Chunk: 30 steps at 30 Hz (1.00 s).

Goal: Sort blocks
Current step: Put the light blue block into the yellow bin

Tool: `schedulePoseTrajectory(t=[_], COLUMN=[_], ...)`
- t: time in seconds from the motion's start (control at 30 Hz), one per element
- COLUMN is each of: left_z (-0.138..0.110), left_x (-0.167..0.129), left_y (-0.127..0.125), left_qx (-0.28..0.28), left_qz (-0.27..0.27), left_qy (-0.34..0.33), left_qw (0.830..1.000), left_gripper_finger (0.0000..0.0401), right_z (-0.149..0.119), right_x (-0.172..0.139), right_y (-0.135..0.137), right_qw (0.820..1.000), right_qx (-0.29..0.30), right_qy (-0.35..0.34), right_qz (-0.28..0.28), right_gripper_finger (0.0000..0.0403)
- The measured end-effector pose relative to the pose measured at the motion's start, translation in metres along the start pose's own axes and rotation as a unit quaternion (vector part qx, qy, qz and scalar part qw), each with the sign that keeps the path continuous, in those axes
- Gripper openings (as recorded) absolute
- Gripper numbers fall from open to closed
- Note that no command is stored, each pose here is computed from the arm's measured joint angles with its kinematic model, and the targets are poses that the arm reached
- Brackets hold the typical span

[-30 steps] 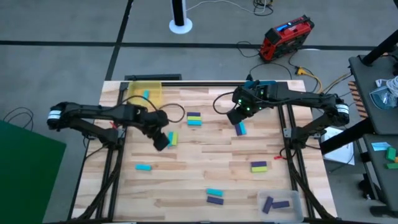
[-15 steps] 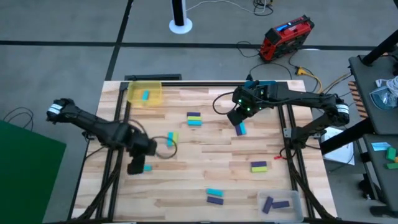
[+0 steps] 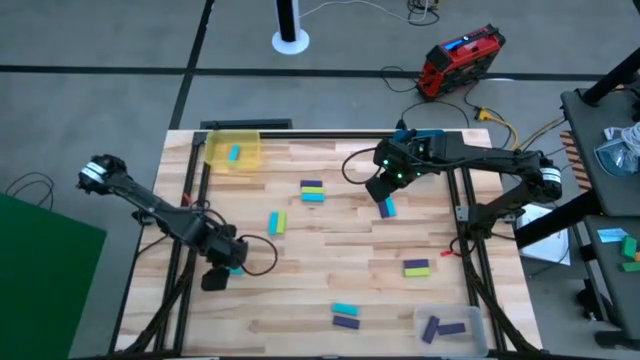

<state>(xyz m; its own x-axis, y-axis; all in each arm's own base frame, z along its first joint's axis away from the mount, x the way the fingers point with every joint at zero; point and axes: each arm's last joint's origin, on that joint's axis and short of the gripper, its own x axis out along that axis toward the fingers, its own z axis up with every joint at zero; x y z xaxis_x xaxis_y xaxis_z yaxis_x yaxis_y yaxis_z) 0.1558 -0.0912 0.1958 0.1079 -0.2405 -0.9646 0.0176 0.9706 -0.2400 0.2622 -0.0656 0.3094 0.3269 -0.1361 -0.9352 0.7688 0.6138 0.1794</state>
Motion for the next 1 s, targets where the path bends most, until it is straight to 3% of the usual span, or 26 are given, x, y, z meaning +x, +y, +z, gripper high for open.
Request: schedulePoseTrajectory(t=[0.33, 0.63, 0.77, 1.0], left_z=[0.000, -0.004, -0.002, 0.001], left_x=[0.035, 0.066, 0.070, 0.068], left_y=[0.003, 0.000, -0.001, -0.002], left_qx=[0.015, 0.028, 0.030, 0.023], left_qz=[0.035, 0.067, 0.082, 0.095], left_qy=[0.010, 0.023, 0.016, -0.006], left_qw=[0.999, 0.997, 0.996, 0.995], left_gripper_finger=[0.0223, 0.0201, 0.0168, 0.0073], right_z=[-0.001, -0.001, -0.001, -0.001], right_x=[0.001, 0.001, 0.001, 0.001], right_y=[0.000, 0.000, 0.000, 0.000], right_qw=[1.000, 1.000, 1.000, 1.000], right_qx=[0.000, 0.000, 0.000, -0.010], right_qy=[0.001, 0.001, 0.001, 0.001], right_qz=[-0.001, -0.001, -0.001, 0.000], right_gripper_finger=[0.0013, 0.0013, 0.0013, 0.0013])
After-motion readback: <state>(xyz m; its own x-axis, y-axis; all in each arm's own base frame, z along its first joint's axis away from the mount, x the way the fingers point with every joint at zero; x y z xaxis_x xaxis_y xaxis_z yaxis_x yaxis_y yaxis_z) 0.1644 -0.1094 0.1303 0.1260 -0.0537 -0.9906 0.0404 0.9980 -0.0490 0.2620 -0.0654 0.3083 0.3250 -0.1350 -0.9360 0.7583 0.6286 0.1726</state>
